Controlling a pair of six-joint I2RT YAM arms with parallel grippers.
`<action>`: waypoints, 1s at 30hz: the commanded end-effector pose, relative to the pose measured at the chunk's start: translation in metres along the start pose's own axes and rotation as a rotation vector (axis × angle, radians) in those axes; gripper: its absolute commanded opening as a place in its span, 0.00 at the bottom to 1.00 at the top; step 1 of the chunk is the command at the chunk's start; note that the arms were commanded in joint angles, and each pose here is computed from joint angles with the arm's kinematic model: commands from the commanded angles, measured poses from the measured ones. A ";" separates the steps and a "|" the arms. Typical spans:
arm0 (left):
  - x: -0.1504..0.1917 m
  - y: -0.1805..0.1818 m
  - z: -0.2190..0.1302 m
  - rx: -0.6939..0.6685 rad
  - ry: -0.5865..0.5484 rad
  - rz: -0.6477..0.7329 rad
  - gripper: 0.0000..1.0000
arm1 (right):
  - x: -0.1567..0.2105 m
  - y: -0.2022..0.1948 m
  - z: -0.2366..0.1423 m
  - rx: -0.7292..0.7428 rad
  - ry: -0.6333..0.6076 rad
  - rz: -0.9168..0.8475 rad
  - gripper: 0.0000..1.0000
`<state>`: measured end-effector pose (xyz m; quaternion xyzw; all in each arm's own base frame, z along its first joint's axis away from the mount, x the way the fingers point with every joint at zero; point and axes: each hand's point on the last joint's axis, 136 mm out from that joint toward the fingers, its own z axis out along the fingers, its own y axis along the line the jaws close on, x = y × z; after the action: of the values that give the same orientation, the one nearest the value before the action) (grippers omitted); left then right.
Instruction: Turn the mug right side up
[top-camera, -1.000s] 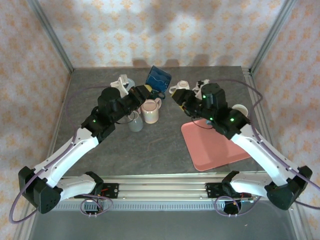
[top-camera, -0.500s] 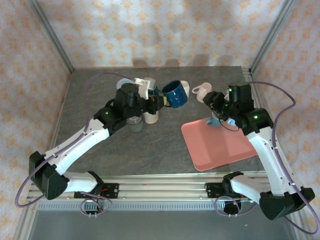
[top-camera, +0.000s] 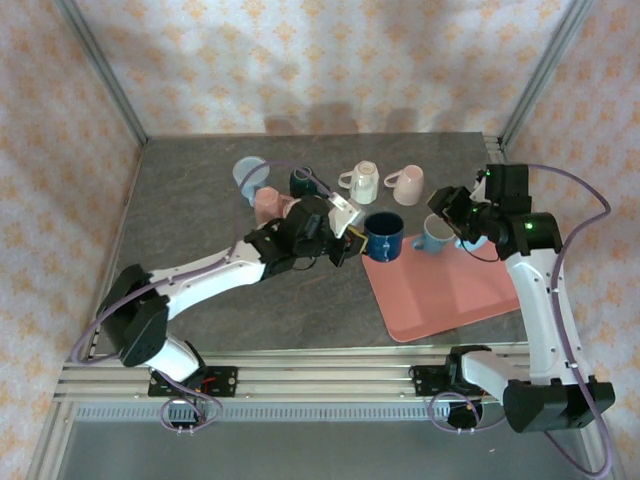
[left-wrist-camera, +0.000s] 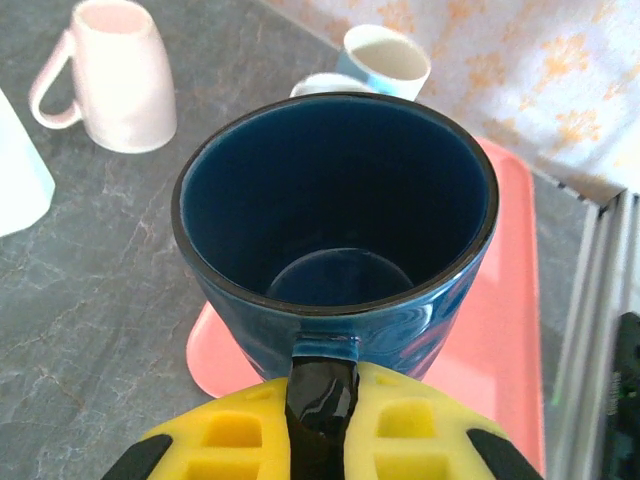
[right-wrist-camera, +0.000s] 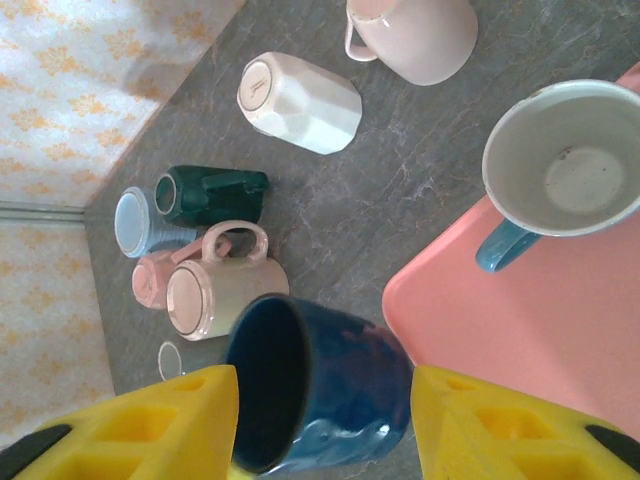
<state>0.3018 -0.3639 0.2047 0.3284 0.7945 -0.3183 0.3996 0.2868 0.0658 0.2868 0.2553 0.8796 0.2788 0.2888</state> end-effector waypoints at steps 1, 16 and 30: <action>-0.042 -0.009 0.003 0.004 -0.171 0.110 0.00 | 0.003 -0.007 0.004 0.009 0.026 -0.002 0.49; -0.016 -0.001 0.058 -0.110 -0.159 0.158 0.00 | 0.017 -0.045 0.015 0.195 0.152 -0.048 0.50; 0.001 0.012 0.083 -0.166 -0.161 0.144 0.00 | 0.020 -0.052 0.013 0.211 0.153 -0.028 0.51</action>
<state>0.3305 -0.4058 0.1128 0.3475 0.7984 -0.2293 0.4350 0.2708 0.0520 0.2298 0.2512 0.9266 0.2115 0.1832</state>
